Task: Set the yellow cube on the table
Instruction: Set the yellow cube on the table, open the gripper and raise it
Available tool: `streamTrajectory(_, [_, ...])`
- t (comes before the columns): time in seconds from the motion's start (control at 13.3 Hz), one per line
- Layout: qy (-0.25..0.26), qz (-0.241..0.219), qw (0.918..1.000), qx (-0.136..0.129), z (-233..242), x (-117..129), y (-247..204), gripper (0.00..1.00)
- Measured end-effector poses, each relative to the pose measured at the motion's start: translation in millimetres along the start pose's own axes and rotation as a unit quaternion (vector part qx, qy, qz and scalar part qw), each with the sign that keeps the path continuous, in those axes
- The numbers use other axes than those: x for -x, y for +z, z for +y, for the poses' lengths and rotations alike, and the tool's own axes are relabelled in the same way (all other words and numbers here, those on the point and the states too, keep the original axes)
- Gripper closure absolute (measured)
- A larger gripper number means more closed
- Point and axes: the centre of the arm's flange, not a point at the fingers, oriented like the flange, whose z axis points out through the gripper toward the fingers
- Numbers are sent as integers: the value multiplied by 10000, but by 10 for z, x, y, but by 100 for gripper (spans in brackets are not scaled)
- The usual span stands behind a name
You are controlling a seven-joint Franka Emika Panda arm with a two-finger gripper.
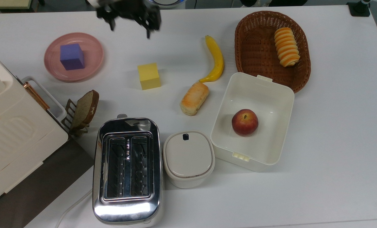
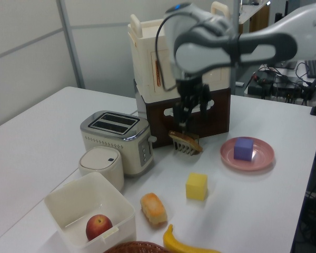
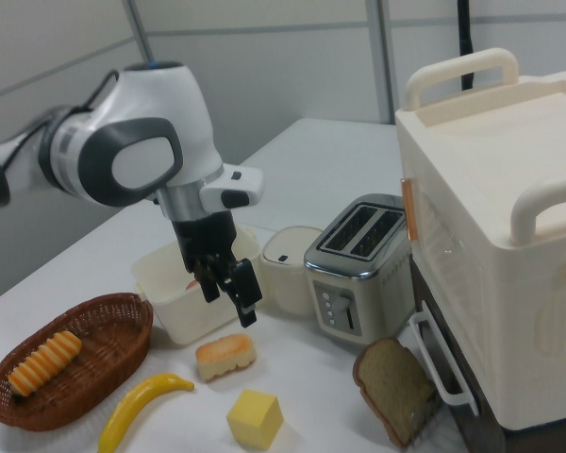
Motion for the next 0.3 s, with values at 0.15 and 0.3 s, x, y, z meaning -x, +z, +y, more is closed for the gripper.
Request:
streamTrajectory(0.15, [-39, -69, 9996, -284, 227, 112, -191, 0])
streamTrajectory(0.3, [-15, -93, 9992, -379, 327, 194, -288, 0])
